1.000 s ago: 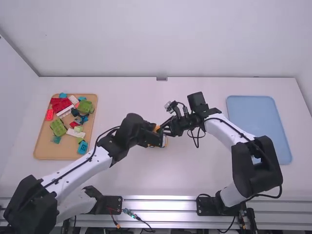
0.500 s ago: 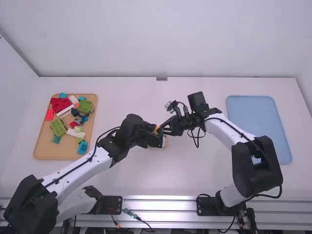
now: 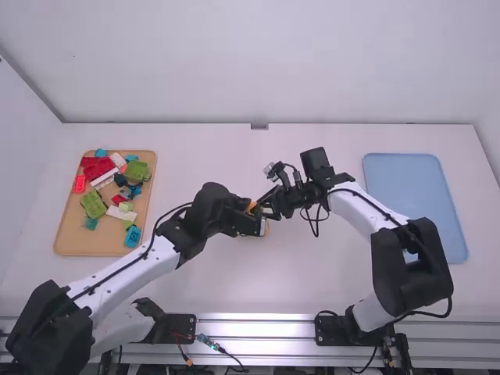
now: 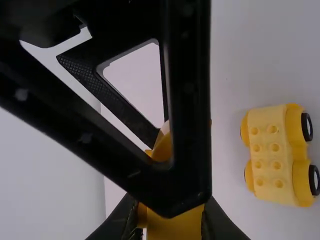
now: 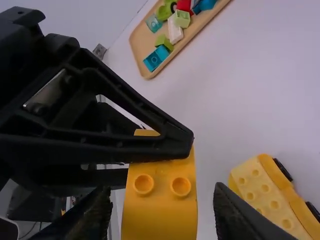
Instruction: Assemble lego blocks to make yellow taxi
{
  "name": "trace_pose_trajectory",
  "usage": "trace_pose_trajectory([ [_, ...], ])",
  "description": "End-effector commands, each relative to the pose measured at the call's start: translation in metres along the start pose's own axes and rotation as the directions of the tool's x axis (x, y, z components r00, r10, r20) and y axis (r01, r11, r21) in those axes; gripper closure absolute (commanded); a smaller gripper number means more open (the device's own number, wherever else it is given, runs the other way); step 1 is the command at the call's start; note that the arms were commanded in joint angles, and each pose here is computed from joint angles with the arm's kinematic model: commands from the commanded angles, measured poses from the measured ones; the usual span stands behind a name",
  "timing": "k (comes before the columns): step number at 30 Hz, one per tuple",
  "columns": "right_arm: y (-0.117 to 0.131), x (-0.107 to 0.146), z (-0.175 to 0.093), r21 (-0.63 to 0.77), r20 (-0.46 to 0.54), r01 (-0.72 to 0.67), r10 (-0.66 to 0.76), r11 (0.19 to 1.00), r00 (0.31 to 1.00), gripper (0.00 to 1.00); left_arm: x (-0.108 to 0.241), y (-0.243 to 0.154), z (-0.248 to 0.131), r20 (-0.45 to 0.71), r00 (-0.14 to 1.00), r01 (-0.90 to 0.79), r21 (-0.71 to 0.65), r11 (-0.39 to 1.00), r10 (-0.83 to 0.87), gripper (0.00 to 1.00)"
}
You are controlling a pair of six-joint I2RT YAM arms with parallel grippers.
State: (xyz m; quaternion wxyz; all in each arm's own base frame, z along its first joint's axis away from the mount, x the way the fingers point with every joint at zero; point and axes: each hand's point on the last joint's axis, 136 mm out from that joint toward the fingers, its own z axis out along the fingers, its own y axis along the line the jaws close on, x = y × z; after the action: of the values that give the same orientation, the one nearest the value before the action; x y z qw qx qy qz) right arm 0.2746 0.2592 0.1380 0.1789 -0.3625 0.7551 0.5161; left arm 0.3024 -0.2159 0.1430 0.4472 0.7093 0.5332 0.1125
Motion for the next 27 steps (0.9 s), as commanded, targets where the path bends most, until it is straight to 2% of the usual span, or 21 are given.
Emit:
trace_pose_trajectory([
  [1, 0.001, -0.007, 0.000, -0.005, 0.006, 0.023, -0.023, 1.000, 1.000, 0.48, -0.006, 0.000, -0.004, 0.024, 1.000, 0.003, -0.005, 1.000, -0.003, 0.98],
  [4, 0.002, -0.006, 0.002, -0.006, 0.001, 0.029, -0.029, 1.000, 1.000, 0.57, -0.009, 0.000, -0.004, 0.042, 0.999, 0.003, -0.001, 1.000, -0.003, 0.98],
  [7, 0.001, -0.005, 0.006, 0.006, -0.012, 0.039, -0.039, 0.999, 0.999, 0.60, -0.011, -0.001, -0.004, 0.056, 0.998, 0.002, 0.002, 1.000, -0.002, 0.98],
  [16, 0.001, -0.004, 0.011, 0.023, -0.024, 0.034, -0.033, 0.999, 0.999, 0.76, -0.009, 0.000, -0.004, 0.046, 0.999, 0.003, -0.002, 1.000, -0.003, 0.98],
  [21, 0.001, -0.004, 0.011, 0.023, -0.024, 0.034, -0.034, 0.999, 0.999, 0.78, -0.009, 0.000, -0.004, 0.046, 0.999, 0.002, -0.002, 1.000, -0.002, 0.95],
  [22, 0.001, -0.004, 0.011, 0.023, -0.024, 0.034, -0.034, 0.999, 0.999, 0.78, -0.009, 0.000, -0.004, 0.046, 0.999, 0.002, -0.003, 1.000, -0.002, 0.78],
  [24, 0.000, -0.004, 0.010, 0.024, -0.023, 0.038, -0.037, 0.999, 0.999, 0.78, -0.009, 0.000, -0.004, 0.045, 0.999, 0.003, -0.003, 1.000, -0.003, 0.55],
  [26, -0.003, -0.006, 0.006, 0.034, -0.014, 0.034, -0.033, 0.999, 0.999, 0.79, -0.008, 0.000, -0.004, 0.038, 0.999, 0.004, -0.004, 1.000, -0.004, 0.01],
  [27, -0.004, -0.006, 0.006, 0.034, -0.013, 0.033, -0.033, 0.999, 0.999, 0.79, -0.008, 0.000, -0.004, 0.036, 0.999, 0.004, -0.004, 1.000, -0.004, 0.01],
])
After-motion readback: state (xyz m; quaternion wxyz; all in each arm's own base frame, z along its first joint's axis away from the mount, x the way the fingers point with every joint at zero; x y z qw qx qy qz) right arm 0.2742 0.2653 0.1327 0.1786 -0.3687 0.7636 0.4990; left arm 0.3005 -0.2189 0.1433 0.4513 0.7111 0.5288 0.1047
